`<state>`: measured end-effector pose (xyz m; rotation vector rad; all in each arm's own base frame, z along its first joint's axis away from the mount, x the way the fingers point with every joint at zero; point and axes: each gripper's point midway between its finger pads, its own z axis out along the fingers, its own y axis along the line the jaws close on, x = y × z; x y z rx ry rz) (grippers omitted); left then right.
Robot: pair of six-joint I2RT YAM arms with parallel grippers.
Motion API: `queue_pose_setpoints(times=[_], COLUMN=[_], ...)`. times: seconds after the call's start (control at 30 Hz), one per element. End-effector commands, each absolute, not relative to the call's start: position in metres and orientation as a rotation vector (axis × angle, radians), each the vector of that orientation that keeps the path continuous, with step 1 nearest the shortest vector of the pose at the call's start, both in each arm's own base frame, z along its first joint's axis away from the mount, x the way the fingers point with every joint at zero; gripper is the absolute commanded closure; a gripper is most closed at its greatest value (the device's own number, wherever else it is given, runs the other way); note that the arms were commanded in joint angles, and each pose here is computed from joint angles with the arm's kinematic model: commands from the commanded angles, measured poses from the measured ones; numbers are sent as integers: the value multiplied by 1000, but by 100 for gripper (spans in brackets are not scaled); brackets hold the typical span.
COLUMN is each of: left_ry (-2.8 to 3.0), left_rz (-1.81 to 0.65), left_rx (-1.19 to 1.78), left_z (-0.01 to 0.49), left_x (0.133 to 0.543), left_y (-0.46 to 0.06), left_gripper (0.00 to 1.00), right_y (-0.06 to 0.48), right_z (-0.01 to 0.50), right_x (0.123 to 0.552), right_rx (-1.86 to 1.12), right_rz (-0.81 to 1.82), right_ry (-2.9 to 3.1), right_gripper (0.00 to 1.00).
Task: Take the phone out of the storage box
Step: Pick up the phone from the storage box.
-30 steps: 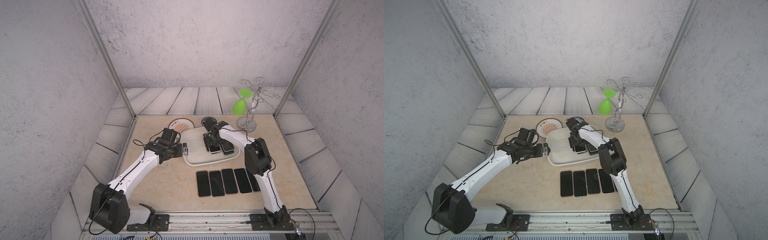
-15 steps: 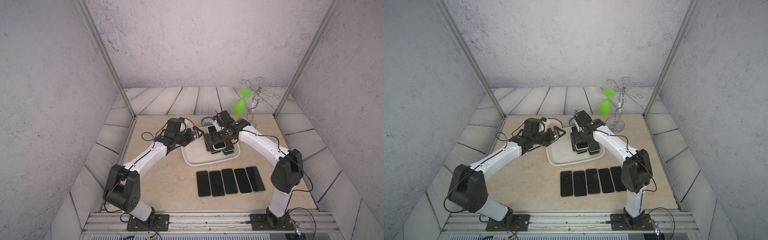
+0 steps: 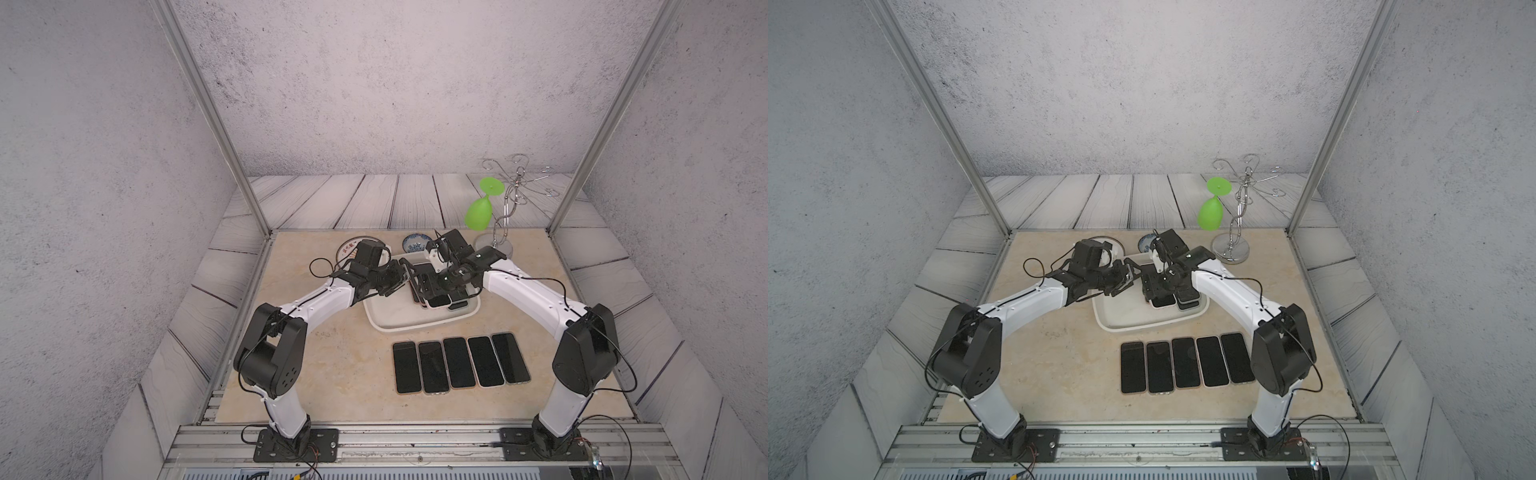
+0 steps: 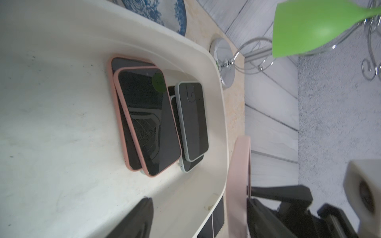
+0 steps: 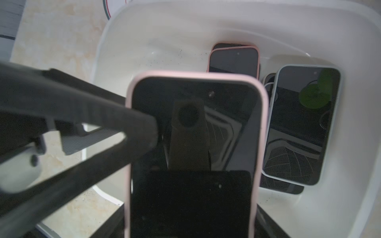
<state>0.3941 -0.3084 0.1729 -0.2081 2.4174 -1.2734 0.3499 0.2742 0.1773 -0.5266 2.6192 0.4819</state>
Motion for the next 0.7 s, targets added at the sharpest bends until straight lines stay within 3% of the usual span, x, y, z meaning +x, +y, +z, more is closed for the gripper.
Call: queue_pose_setpoints(times=[0.0, 0.1, 0.27, 0.4, 0.47, 0.53, 0.6, 0.63, 0.67], left_ry=[2355, 2363, 2353, 2349, 2345, 2339, 2335, 2331, 2328], left_rz=[-1323, -1304, -1313, -1313, -1318, -1329, -1350, -1364, -1373], left_rx=[-195, -175, -195, -199, -195, -184, -160, -140, -123], left_z=[192, 194, 190, 191, 193, 197, 201, 203, 205], left_x=[403, 402, 401, 401, 400, 399, 395, 391, 387], left_y=[-323, -328, -327, -326, -326, -327, -327, -325, -319], left_gripper=[28, 30, 45, 70, 90, 98, 100, 100, 100], right_y=[289, 289, 292, 294, 295, 295, 294, 294, 293], right_z=[204, 202, 203, 205, 205, 206, 207, 209, 212], right_x=[348, 346, 342, 341, 339, 339, 338, 337, 333], right_rx=[-521, -515, -518, -520, -523, -522, -527, -538, -557], right_rz=[624, 639, 676, 701, 707, 708, 708, 712, 716], right_ry=[2537, 2550, 2548, 2544, 2550, 2551, 2551, 2548, 2550], right_gripper=[92, 92, 95, 96, 97, 98, 97, 89, 72])
